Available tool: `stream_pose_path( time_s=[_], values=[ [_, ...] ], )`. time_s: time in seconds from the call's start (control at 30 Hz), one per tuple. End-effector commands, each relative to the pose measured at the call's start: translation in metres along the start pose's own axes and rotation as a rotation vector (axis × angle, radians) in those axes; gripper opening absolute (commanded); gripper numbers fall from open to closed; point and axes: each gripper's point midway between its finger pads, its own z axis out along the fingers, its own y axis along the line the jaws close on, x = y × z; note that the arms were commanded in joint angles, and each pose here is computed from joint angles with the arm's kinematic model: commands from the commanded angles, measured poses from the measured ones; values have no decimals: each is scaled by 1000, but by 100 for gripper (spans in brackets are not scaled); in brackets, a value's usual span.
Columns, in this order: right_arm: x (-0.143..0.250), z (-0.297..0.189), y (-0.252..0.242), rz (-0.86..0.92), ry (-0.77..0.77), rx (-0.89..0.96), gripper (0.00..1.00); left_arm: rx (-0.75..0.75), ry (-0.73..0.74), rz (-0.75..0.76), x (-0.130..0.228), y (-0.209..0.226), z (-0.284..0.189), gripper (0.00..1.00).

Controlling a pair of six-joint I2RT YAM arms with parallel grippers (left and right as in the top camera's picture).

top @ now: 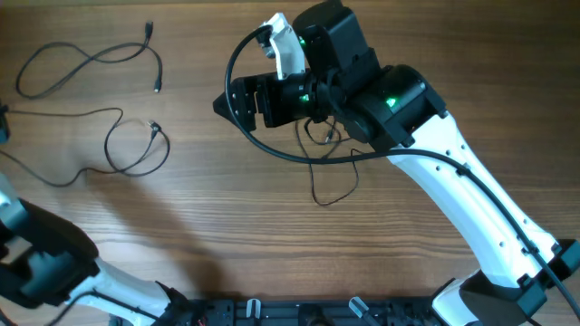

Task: Untangle cables

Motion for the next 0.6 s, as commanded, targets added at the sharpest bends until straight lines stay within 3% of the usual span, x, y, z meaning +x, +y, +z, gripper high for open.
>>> stream_pose_path(
  time_s=[0.0,0.17,0.3,0.33,0.37,0.4,0.43,0.57],
  values=[
    [0,1,-3,-20,-3,19,97,-73,-96,-5,-30,19,30,4],
    [0,1,-3,-20,-4,19,97,-153,-291,-29,-75,39,46,4],
    [3,1,-5,-13,9,26,97,-118,-364,26,-102,33,54,4],
    [3,2,-5,-13,10,27,97,-108,-371,45,-104,31,56,17],
    [4,2,-5,-12,11,27,97,-102,-376,58,-106,28,56,59],
    [3,2,-5,-12,10,27,97,-100,-378,65,-106,28,56,88],
    [3,3,-6,-12,10,27,97,-96,-381,65,-107,27,56,100],
    [3,7,-8,-9,16,30,97,-76,-326,73,-97,24,62,100]
  ],
)
